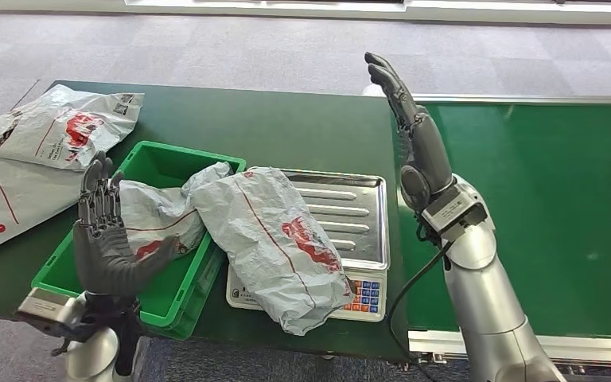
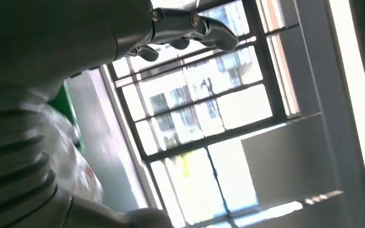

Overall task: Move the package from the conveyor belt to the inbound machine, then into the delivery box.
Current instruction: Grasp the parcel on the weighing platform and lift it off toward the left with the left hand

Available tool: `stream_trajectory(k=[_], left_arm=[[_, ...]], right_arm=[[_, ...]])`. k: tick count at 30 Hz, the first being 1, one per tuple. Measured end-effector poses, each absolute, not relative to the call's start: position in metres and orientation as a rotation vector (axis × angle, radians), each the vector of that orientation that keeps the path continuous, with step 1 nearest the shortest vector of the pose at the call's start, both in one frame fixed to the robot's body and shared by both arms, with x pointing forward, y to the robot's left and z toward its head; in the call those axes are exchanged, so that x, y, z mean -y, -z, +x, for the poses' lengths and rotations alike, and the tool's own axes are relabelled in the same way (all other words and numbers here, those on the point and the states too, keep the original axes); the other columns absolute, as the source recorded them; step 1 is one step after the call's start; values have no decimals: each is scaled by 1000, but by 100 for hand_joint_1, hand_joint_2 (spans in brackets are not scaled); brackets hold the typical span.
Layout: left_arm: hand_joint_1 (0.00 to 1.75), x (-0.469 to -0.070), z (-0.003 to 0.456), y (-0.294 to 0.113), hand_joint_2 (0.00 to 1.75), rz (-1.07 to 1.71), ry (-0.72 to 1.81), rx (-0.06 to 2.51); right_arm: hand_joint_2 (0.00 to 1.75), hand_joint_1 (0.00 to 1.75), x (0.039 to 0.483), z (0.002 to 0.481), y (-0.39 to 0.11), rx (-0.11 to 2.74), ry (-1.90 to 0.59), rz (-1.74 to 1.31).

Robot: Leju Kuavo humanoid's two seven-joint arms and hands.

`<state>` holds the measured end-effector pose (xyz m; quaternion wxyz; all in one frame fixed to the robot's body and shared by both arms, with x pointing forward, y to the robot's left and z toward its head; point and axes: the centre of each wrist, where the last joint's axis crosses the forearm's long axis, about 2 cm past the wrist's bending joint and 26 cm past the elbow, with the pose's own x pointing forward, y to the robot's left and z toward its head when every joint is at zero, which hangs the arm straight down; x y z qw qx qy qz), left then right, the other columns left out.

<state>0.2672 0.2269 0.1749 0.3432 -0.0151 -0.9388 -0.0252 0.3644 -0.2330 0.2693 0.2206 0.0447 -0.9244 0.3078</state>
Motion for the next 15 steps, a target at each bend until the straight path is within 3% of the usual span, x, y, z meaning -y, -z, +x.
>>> stream_trajectory(k=[2,6,9,15], left_arm=[[0,-229,268,-179,175,157,180,2427],[0,-222,285,-194,175,635,698,2281],[0,-204,319,-203,175,806,1099,2128],[0,-175,389,-200,175,750,1602,1978]], right_arm=[[0,0,237,359,-267,2570,-840,123],[175,0,242,351,-269,2627,-811,155],[175,0,241,346,-278,2676,-794,177],[175,0,233,343,-289,2729,-784,159]])
